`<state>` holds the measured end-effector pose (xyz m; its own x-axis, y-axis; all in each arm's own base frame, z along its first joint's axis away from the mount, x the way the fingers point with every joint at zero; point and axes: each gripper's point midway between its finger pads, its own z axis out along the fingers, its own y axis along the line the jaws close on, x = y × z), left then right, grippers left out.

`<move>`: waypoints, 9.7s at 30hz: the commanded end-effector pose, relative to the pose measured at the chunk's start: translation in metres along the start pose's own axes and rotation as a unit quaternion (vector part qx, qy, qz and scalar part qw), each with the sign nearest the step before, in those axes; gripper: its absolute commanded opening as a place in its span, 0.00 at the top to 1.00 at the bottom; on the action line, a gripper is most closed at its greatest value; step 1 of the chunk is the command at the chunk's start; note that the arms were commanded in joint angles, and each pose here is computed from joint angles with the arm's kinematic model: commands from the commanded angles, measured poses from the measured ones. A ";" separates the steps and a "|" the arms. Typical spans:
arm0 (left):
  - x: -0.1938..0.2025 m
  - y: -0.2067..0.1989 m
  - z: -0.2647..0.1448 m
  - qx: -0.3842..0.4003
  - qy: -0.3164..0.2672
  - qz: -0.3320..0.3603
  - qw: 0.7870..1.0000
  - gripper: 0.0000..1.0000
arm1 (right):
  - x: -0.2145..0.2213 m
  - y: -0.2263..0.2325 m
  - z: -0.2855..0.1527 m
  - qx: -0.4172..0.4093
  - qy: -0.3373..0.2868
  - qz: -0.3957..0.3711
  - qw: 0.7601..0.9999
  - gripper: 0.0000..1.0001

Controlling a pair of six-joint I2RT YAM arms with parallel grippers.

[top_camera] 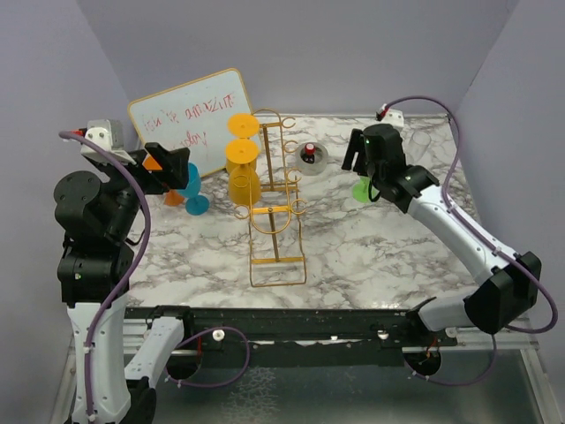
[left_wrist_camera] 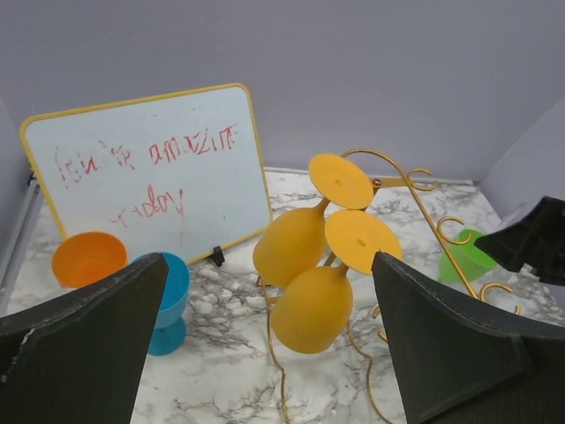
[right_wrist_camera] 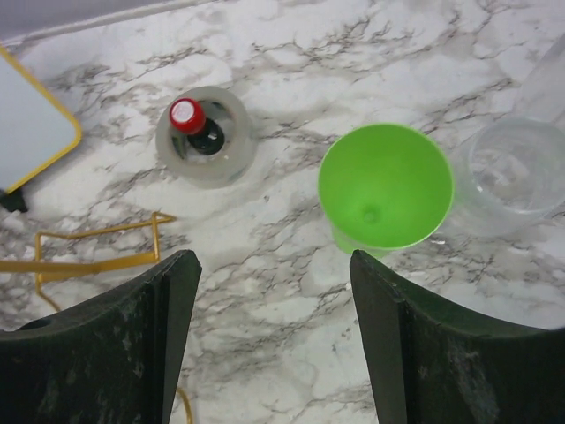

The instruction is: Place the wine glass upside down on the wine glass rack

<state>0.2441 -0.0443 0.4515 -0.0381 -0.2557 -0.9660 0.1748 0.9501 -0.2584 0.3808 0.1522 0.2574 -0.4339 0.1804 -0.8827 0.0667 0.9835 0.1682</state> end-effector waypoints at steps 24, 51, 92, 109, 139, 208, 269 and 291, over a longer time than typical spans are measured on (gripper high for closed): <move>0.012 -0.036 0.004 0.093 0.005 0.031 0.995 0.01 | 0.054 -0.028 0.088 0.038 0.125 -0.140 0.981 0.83; -0.019 -0.157 -0.039 0.432 0.028 -0.081 0.898 0.01 | -0.089 0.021 -0.068 -0.199 -0.194 0.055 0.959 0.99; -0.020 -0.278 0.069 0.314 -0.011 -0.491 0.813 0.25 | -0.165 0.028 -0.280 -0.476 -0.450 0.177 0.734 0.99; -0.010 -0.294 0.100 0.251 -0.039 -0.507 0.824 0.46 | -0.154 0.045 -0.297 -0.538 -0.456 0.135 0.696 0.99; -0.022 -0.324 0.094 0.325 -0.041 -0.494 0.805 1.00 | -0.126 0.057 -0.288 -0.567 -0.425 0.093 0.700 0.99; 0.039 -0.003 0.051 -0.037 0.022 0.167 0.985 1.00 | -0.105 0.019 -0.212 -0.388 -0.309 0.164 0.852 0.30; 0.146 -0.060 0.018 0.328 0.060 0.208 0.920 1.00 | -0.091 0.026 -0.193 -0.389 -0.266 0.189 0.861 0.26; 0.157 -0.081 0.021 0.399 0.049 0.159 0.902 1.00 | -0.088 0.023 -0.193 -0.387 -0.269 0.193 0.860 0.26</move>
<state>0.2507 -0.1573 0.3187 0.0355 0.0767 -0.9964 0.8051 0.5884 0.0739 0.2468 0.1579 0.4257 -0.0240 0.6703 -0.7417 -0.6054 0.5807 0.5443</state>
